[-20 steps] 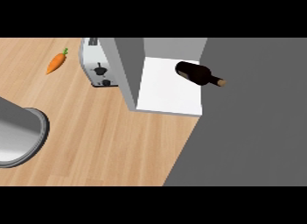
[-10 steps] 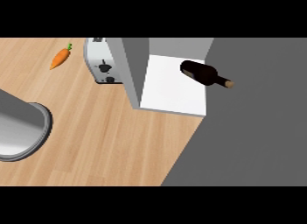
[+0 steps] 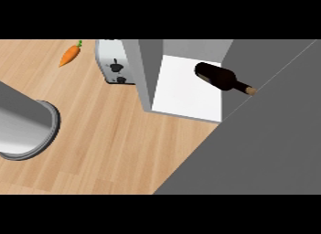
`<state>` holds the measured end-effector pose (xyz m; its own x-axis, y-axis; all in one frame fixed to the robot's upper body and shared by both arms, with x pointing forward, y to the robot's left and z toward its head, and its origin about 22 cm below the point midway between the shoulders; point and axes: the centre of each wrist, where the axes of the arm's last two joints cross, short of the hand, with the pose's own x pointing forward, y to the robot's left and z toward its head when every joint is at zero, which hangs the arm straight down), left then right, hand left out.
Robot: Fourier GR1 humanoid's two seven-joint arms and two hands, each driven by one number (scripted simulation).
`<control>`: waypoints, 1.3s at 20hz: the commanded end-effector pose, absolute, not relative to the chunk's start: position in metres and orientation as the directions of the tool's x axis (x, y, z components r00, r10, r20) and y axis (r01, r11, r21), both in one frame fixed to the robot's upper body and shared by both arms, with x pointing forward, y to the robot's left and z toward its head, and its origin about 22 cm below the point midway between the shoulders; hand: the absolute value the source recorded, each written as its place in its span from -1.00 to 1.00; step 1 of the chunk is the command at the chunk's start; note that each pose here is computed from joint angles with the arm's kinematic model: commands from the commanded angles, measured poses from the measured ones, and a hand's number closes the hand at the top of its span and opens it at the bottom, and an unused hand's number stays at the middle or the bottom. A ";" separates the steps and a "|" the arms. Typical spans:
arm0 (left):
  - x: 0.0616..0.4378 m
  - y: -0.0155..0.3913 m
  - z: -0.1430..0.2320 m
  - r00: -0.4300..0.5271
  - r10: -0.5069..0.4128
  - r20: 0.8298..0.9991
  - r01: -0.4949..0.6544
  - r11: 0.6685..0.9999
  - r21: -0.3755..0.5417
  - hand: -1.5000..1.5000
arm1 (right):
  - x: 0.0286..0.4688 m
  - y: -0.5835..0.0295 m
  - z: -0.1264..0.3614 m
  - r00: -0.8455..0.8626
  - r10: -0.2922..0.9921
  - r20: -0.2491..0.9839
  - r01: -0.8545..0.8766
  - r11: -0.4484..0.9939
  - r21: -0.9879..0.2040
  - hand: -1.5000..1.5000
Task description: Pick up the wine, place it into the cabinet and close the cabinet
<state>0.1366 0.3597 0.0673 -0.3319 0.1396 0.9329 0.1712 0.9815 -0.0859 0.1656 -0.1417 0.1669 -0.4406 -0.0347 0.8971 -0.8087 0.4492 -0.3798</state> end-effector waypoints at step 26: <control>0.156 0.351 0.075 -0.342 0.183 0.922 0.262 0.961 -0.094 1.00 | 0.357 -0.086 0.211 -0.202 0.096 0.975 -0.462 0.868 -0.181 1.00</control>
<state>0.1568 0.3511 0.0767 -0.3539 0.1784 0.9181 0.2593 0.9619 -0.0869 0.3204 -0.0782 0.2056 -0.2957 0.1039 0.9496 -0.5749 0.7746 -0.2638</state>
